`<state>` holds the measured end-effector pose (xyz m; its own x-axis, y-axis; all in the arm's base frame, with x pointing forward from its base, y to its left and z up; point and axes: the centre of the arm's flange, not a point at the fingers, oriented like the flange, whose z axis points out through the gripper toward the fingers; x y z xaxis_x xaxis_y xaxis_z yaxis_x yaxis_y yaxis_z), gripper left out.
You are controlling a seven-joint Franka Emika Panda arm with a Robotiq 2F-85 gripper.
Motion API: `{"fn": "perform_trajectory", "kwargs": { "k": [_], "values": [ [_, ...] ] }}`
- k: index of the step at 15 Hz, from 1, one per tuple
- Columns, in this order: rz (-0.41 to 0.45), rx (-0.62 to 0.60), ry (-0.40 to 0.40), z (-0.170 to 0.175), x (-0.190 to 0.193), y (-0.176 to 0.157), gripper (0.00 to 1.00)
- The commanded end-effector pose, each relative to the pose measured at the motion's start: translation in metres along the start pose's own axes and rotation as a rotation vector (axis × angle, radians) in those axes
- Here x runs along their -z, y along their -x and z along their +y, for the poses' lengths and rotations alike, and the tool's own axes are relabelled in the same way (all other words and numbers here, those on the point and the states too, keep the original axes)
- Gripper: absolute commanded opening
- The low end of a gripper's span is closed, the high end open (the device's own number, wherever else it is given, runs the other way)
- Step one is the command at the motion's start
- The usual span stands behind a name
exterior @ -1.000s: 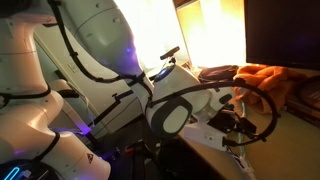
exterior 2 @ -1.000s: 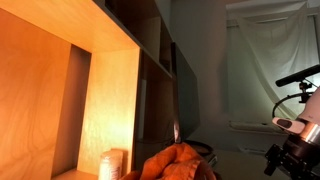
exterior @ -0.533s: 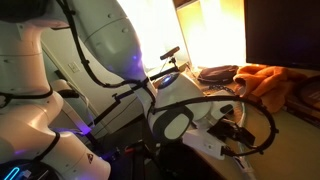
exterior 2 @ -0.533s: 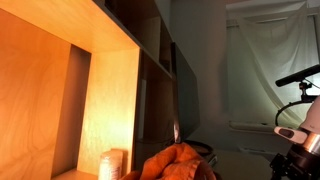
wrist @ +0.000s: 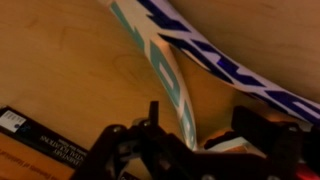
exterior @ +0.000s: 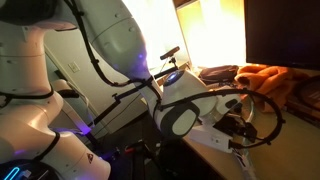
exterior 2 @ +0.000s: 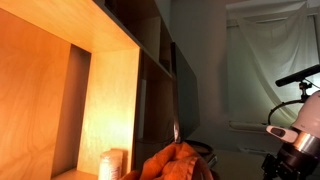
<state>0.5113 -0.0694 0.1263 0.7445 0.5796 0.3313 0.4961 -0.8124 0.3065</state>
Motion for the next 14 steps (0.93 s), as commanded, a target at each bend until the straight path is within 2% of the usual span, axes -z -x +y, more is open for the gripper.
{"fn": "perform_trajectory", "kwargs": {
  "k": [1, 5, 6, 7, 8, 14],
  "values": [
    [0.000, 0.059, 0.007, 0.004, -0.012, -0.021, 0.43],
    [0.022, 0.084, 0.011, 0.006, -0.015, -0.028, 0.12],
    [0.027, 0.092, 0.014, 0.005, -0.015, -0.029, 0.06],
    [0.026, 0.119, 0.024, 0.005, -0.014, -0.031, 0.06],
    [0.025, 0.137, 0.028, 0.004, -0.014, -0.032, 0.11],
    [-0.005, 0.306, 0.067, -0.003, -0.005, -0.044, 0.10]
  ]
}}
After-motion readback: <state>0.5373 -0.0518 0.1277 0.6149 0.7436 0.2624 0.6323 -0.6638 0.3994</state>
